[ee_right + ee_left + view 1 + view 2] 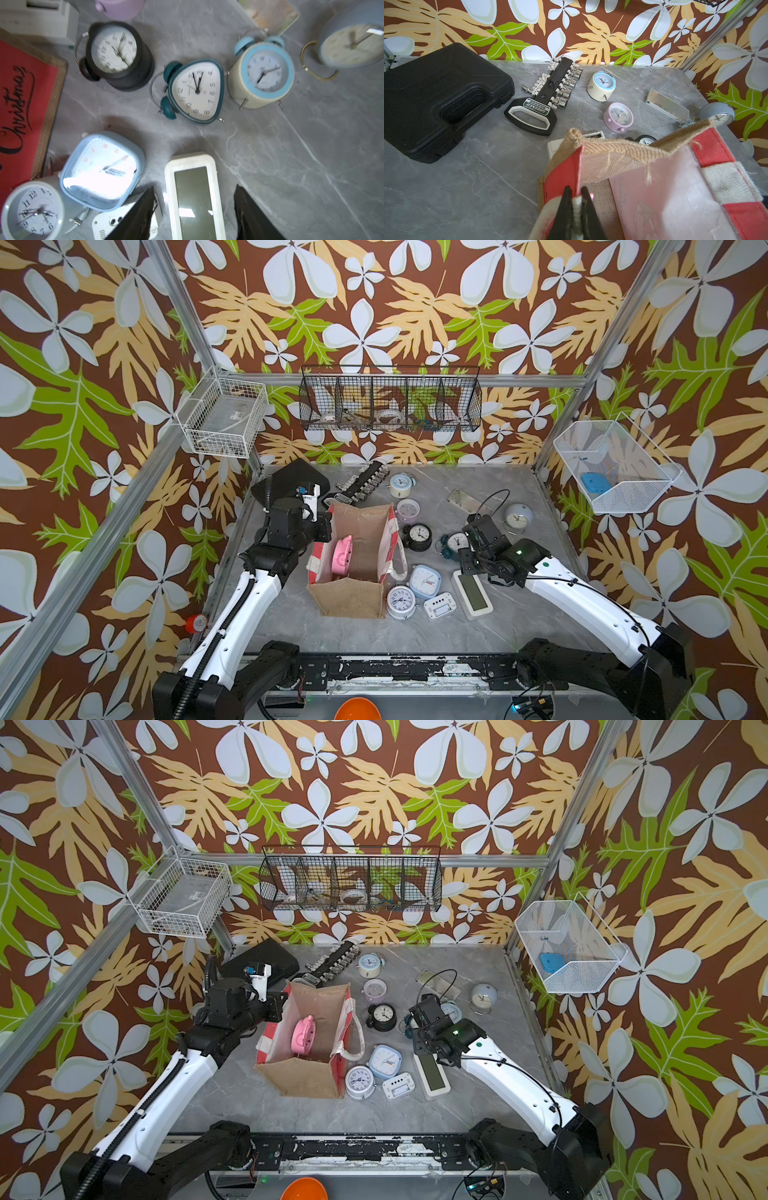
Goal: Put the alarm clock into the canvas bag
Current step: Pick up the alarm from the center of the board.
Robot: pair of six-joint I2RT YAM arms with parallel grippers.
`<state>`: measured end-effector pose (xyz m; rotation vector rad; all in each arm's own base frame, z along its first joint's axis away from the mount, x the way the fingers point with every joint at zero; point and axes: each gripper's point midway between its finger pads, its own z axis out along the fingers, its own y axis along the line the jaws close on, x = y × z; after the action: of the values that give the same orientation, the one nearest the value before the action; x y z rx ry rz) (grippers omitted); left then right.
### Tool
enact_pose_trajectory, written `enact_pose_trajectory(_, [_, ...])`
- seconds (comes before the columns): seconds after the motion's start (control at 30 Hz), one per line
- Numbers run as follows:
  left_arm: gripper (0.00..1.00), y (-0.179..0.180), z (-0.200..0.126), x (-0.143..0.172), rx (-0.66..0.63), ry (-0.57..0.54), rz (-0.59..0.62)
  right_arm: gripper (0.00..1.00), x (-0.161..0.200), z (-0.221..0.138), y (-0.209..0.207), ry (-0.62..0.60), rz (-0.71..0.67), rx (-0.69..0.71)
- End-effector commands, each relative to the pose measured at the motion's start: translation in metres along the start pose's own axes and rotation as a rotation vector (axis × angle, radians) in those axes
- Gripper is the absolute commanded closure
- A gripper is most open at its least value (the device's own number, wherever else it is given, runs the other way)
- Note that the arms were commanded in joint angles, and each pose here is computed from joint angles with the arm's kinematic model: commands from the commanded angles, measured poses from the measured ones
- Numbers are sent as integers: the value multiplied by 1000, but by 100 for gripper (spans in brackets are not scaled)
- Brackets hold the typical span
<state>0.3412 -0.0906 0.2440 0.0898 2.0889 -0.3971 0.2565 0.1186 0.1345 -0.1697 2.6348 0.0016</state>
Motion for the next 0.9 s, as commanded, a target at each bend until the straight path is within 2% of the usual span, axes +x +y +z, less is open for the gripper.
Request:
enact_pose_trajectory(0.0, [97, -3, -1, -9, 10, -35, 12, 37, 29, 15, 3, 96, -12, -27])
enact_pose_trajectory(0.07, [97, -3, 0, -9, 14, -32, 9, 36, 33, 19, 4, 113, -5, -29])
enact_pose_trajectory(0.2, [97, -5, 0, -8, 24, -26, 8, 16, 34, 27, 0, 118, 54, -32])
enact_pose_trajectory(0.37, [97, -4, -1, -9, 16, -32, 11, 5, 40, 37, -4, 144, 84, -1])
enact_pose_trajectory(0.47, [97, -3, -2, -10, 12, -35, 11, 3, 49, 48, 5, 171, 119, -49])
enact_pose_trajectory(0.63, [97, -3, -2, -10, 8, -35, 11, 2, 66, 60, 3, 216, 130, -39])
enact_pose_trajectory(0.87, [97, -3, -1, -9, 12, -30, 10, 8, 75, 62, 1, 216, 140, -40])
